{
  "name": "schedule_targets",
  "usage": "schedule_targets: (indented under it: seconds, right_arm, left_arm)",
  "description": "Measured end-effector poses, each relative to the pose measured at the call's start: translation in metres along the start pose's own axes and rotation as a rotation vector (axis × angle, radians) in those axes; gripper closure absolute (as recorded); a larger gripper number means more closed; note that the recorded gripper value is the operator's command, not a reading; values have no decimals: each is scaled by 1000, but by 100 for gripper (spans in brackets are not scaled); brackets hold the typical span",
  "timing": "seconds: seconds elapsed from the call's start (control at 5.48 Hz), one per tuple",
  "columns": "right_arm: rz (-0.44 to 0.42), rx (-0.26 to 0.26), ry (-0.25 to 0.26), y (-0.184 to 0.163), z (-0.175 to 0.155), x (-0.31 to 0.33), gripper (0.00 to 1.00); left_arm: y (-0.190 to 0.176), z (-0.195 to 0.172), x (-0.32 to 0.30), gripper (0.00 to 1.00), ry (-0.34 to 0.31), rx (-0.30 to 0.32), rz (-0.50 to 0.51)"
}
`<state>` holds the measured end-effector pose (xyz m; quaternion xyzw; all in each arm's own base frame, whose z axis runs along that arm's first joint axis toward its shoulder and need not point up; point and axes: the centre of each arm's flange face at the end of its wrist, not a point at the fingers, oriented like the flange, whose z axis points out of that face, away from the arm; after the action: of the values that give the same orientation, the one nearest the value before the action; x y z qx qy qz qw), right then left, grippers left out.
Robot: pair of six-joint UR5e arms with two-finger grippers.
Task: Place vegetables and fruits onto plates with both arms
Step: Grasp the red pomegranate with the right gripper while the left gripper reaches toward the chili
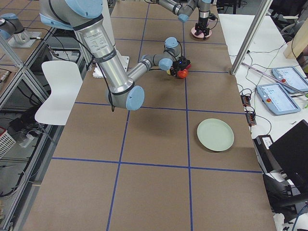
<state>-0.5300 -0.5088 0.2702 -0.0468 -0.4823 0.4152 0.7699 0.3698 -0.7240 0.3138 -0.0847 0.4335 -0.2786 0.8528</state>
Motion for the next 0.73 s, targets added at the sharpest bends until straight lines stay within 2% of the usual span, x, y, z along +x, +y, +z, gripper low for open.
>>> schedule_targets:
  seconds: [0.36, 0.55, 0.73]
  right_arm:
    - [62, 8, -42, 1, 21, -3, 1]
    - [76, 8, -47, 2, 24, -5, 79]
    - [92, 6, -51, 4, 24, -8, 100]
  left_arm:
    - [13, 14, 2, 0, -13, 4, 7]
    - [21, 22, 5, 0, -22, 13, 9]
    - [25, 25, 6, 0, -24, 16, 8]
